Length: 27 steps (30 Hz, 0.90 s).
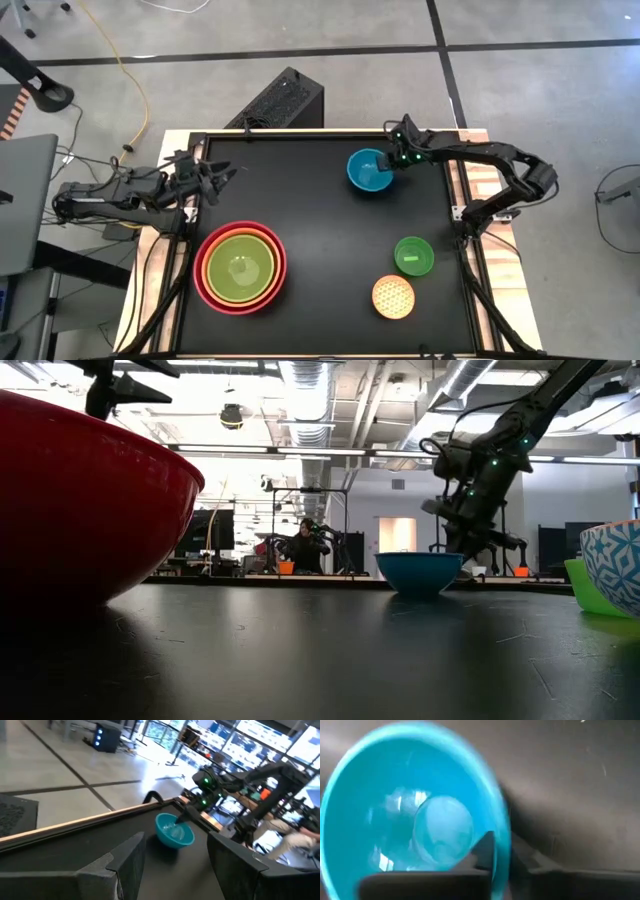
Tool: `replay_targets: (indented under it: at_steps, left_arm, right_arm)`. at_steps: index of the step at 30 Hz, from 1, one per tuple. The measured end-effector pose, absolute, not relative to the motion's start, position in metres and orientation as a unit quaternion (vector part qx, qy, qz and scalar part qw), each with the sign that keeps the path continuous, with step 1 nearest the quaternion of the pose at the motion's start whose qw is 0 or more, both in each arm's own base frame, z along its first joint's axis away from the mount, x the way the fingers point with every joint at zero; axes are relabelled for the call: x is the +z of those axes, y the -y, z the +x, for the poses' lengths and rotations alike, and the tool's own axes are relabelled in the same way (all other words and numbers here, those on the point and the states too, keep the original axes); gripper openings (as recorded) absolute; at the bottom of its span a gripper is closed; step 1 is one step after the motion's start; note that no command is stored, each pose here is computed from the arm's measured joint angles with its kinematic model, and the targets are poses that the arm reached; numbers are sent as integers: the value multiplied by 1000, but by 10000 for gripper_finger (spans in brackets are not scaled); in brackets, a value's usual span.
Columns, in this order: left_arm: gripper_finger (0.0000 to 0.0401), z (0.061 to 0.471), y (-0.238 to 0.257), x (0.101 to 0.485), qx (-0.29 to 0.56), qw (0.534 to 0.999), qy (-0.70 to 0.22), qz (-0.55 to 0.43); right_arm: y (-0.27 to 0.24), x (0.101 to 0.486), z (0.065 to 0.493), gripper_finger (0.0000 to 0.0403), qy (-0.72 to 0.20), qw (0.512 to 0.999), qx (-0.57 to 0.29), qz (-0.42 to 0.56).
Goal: Nest bowls inside each other
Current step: Stack the blue bowl into the green bowl
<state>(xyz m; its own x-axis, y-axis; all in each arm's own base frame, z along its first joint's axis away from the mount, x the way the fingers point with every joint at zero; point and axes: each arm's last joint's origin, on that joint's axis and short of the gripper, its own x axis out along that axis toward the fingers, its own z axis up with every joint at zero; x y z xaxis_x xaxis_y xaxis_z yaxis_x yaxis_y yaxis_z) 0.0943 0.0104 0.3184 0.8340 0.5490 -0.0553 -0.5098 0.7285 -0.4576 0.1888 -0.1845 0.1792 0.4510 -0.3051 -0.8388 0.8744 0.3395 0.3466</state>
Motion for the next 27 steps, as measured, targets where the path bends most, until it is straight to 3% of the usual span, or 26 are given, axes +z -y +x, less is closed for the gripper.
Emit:
replay_targets:
  at_steps: [5, 11, 16, 20, 27]
  left_arm:
    - [203, 96, -8, 318, 246, 946, 21, -211]
    - [203, 96, -6, 311, 204, 964, -34, -167]
    - [203, 95, -4, 307, 179, 977, -70, -88]
    - [203, 87, -5, 312, 176, 983, -53, -26]
    - [203, 62, -14, 315, 304, 951, -40, 49]
  right_arm:
    - [187, 193, 193, 21, -300, 743, -408, 437]
    - [163, 255, 226, 10, -212, 792, -371, 436]
    - [113, 309, 269, 9, -187, 826, -337, 412]
    - [58, 331, 303, 9, -203, 839, -298, 408]
    - [-45, 337, 365, 9, -219, 850, -210, 431]
